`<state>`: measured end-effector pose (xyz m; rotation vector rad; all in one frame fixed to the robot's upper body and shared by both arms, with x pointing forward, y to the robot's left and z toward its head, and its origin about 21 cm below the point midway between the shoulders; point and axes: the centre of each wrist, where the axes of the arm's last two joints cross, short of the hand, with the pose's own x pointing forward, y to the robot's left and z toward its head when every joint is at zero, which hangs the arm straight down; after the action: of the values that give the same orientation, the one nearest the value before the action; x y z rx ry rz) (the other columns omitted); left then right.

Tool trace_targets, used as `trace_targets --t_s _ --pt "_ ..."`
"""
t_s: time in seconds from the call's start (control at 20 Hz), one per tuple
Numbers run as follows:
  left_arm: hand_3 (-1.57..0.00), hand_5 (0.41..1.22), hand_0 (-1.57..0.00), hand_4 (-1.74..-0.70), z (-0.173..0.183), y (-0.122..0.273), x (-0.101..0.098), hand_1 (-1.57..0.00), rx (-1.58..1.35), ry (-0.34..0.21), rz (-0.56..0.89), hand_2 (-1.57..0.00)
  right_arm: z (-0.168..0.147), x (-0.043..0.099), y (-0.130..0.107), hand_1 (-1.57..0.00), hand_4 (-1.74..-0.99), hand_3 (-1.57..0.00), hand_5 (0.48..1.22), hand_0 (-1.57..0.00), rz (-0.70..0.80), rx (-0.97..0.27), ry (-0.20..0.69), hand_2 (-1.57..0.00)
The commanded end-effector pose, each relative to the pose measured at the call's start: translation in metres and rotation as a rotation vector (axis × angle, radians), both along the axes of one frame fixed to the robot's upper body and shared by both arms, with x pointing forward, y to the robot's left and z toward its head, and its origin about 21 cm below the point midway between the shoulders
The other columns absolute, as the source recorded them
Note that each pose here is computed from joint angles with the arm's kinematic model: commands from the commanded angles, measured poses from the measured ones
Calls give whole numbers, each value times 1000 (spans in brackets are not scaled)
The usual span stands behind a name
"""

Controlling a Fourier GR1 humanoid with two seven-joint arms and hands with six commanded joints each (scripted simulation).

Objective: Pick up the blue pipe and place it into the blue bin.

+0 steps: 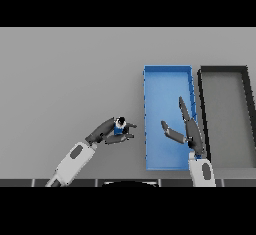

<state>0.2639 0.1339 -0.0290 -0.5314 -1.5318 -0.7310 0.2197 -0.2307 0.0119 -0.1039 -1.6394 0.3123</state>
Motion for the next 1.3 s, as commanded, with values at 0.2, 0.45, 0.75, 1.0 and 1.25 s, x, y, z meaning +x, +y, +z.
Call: trace_targets --t_s 0.2,0.45,0.75,1.0,1.25 --pt "-1423 1190 -1479 -1710 22 -11 -1 -1494 -72 -60 19 -1499 1 2 -2 1 -1187 1 603 1 -3 -13 6 1" --pt "-1469 1211 -1541 -1731 51 -23 2 -1546 -124 -117 -19 -1547 1 0 -4 1 -1164 1 602 1 -11 -27 -4 1" --pt "-1495 1218 -1563 -1738 71 -28 -5 -1564 -91 -123 -51 -1565 2 0 -8 1 -1133 1 606 1 -10 -28 -32 1" --pt "-1495 1219 -1568 -1740 71 -30 -4 -1569 -52 -124 -41 -1569 -3 -9 -4 1 -1178 1 605 1 -39 -14 -7 1" --pt "-1496 1220 -1570 -1741 71 -30 -4 -1570 -39 -122 -41 -1570 14 -14 -12 1 -1195 1 608 1 72 151 -79 1"
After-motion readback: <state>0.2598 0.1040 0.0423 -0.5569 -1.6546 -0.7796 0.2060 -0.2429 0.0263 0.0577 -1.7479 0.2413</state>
